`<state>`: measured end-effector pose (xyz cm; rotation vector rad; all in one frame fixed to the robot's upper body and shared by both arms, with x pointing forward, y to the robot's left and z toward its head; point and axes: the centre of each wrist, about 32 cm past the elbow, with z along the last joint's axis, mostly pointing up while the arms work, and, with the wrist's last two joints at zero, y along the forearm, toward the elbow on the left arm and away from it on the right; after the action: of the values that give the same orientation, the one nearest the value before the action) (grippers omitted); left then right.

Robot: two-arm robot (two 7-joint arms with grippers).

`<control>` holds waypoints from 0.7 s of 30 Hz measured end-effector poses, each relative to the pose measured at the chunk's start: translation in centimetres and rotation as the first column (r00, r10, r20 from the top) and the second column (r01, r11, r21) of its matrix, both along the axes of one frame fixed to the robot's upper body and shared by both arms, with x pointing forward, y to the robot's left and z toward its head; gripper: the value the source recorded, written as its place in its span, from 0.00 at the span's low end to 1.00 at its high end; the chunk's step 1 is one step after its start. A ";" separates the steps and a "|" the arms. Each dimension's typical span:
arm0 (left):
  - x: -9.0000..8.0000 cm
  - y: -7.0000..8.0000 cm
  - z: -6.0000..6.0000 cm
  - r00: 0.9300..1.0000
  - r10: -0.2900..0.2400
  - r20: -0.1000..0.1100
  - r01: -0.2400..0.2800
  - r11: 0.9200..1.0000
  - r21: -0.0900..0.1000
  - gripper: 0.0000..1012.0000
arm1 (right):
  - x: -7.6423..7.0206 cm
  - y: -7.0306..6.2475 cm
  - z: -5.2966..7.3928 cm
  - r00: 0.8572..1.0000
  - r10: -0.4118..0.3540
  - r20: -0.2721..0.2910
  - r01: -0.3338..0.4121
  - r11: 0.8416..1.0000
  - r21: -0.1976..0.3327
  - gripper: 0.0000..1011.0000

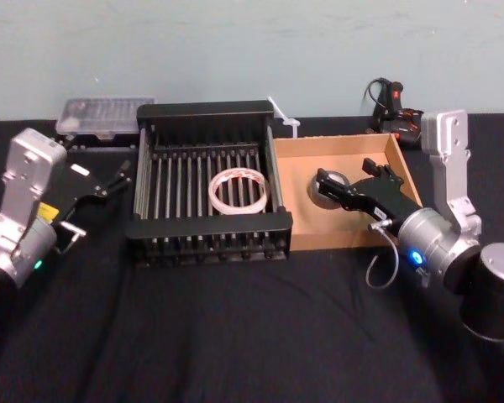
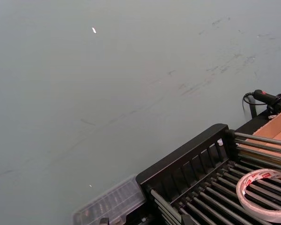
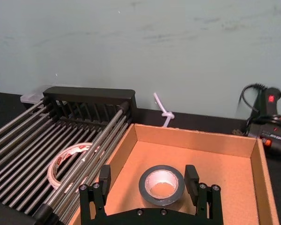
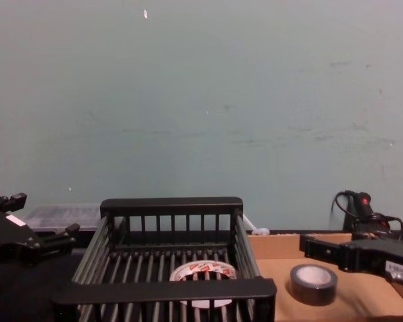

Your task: Pick up the white tape and place it into the black box , Pick up the silver tape and place it into the brown box.

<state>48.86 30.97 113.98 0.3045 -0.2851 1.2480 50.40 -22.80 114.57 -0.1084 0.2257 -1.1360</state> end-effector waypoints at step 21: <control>0.0 0.0 0.0 1.000 0.000 0.000 0.000 1.000 0.000 0.99 | -5.1 1.2 -1.2 0.981 -0.064 0.181 0.077 0.995 -0.066 0.99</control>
<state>48.86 30.97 113.98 0.3045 -0.2851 1.2479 45.28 -21.64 113.33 -0.0625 0.0283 -1.2171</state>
